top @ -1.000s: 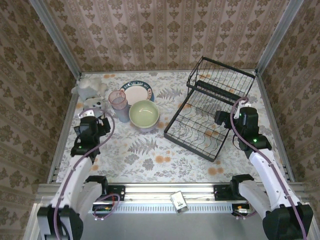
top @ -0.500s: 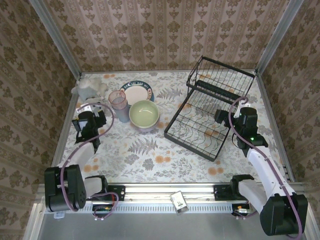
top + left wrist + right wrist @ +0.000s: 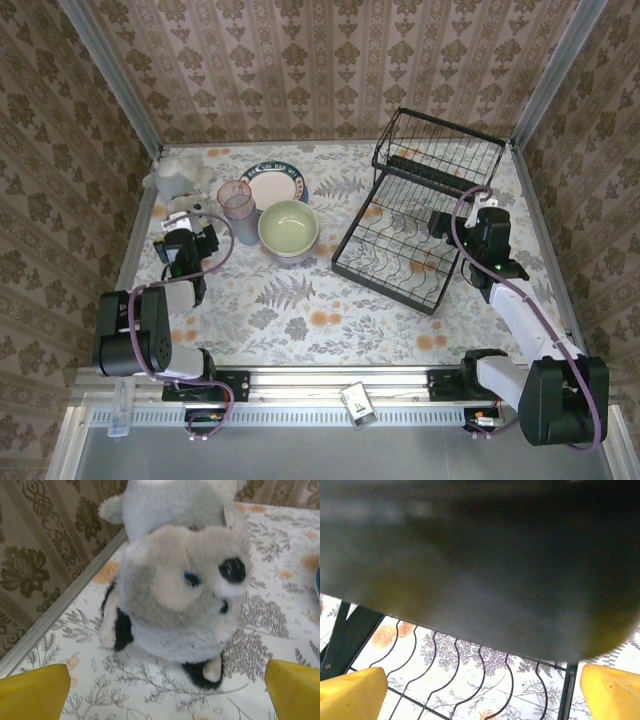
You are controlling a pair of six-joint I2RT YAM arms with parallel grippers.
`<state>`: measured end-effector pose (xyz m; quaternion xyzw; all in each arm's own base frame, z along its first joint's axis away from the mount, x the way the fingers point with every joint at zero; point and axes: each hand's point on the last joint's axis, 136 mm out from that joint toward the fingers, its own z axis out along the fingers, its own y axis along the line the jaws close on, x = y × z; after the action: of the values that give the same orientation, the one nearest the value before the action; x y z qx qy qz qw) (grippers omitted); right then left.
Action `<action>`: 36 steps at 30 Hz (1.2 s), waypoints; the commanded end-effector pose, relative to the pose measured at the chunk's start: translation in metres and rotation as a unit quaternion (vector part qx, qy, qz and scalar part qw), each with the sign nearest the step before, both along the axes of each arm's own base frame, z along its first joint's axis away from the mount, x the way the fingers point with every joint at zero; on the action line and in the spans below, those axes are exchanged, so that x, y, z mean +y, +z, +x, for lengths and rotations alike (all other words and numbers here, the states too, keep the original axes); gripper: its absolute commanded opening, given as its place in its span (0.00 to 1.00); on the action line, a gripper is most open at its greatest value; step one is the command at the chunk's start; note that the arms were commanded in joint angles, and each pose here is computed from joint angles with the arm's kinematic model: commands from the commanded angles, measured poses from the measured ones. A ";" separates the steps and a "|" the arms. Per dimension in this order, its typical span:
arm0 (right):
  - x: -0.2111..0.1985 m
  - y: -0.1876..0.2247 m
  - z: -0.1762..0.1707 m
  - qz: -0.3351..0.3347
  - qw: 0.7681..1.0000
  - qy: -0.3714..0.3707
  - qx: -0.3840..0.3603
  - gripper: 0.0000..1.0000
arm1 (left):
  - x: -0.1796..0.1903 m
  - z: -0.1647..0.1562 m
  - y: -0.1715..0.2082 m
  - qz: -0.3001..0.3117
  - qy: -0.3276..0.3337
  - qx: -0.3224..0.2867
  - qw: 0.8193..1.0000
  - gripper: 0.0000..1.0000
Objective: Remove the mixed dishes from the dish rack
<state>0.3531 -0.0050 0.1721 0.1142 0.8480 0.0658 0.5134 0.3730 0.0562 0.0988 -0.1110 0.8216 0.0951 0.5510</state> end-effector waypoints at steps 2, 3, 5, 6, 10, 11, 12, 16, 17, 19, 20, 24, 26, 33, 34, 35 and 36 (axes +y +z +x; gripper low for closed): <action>0.001 -0.015 0.000 -0.016 1.000 0.013 0.011 1.00 | -0.002 0.006 0.018 0.017 0.001 -0.040 0.999 1.00; 0.000 -0.017 0.000 -0.019 1.000 0.013 0.009 1.00 | -0.004 0.006 0.018 0.021 -0.003 -0.040 0.999 1.00; 0.000 -0.020 0.001 -0.024 1.000 0.016 0.009 1.00 | -0.009 0.008 0.017 0.029 -0.015 -0.040 0.999 1.00; 0.000 -0.021 0.000 -0.025 1.000 0.015 0.009 1.00 | -0.014 0.009 0.017 0.035 -0.024 -0.043 0.998 1.00; 0.001 -0.025 0.000 -0.025 1.000 0.017 0.009 1.00 | -0.027 0.012 0.016 0.051 -0.052 -0.048 0.996 1.00; 0.001 -0.026 0.000 -0.025 1.000 0.017 0.008 1.00 | -0.028 0.012 0.016 0.050 -0.055 -0.048 0.996 1.00; 0.001 -0.027 0.000 -0.026 0.999 0.019 0.005 1.00 | -0.029 0.012 0.015 0.050 -0.057 -0.047 0.996 1.00; 0.001 -0.027 0.001 -0.031 0.999 0.021 -0.011 1.00 | -0.036 0.013 0.010 0.049 -0.077 -0.049 0.995 1.00; 0.001 -0.029 0.001 -0.033 0.999 0.021 -0.012 1.00 | -0.034 0.012 0.006 0.052 -0.069 -0.053 0.995 1.00; 0.001 -0.032 0.002 -0.037 0.999 0.023 -0.013 1.00 | -0.034 0.008 0.006 0.054 -0.072 -0.067 0.994 1.00; 0.001 -0.033 0.002 -0.038 0.999 0.024 -0.013 1.00 | -0.036 0.007 0.005 0.051 -0.073 -0.062 0.994 1.00; -0.001 -0.037 0.001 -0.045 0.999 0.021 -0.023 1.00 | -0.036 0.009 0.006 0.055 -0.073 -0.064 0.994 1.00; -0.002 -0.040 0.001 -0.045 0.999 0.019 -0.024 1.00 | -0.036 0.010 0.006 0.059 -0.074 -0.065 0.993 1.00; -0.004 -0.049 -0.003 -0.059 0.997 0.015 -0.049 1.00 | -0.036 0.010 0.006 0.059 -0.074 -0.065 0.993 1.00; -0.005 -0.049 -0.003 -0.059 0.997 0.013 -0.052 1.00 | -0.036 0.010 0.006 0.059 -0.075 -0.065 0.993 1.00; -0.006 -0.048 -0.004 -0.063 0.996 0.015 -0.056 1.00 | -0.036 0.010 0.006 0.059 -0.074 -0.065 0.993 1.00; -0.007 -0.046 -0.004 -0.066 0.996 0.013 -0.063 1.00 | -0.036 0.009 0.006 0.059 -0.074 -0.064 0.993 1.00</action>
<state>0.3435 -0.0069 0.1094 0.0720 0.8413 0.0373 0.5345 0.3792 0.0243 0.0950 -0.0307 0.7942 0.0976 0.5990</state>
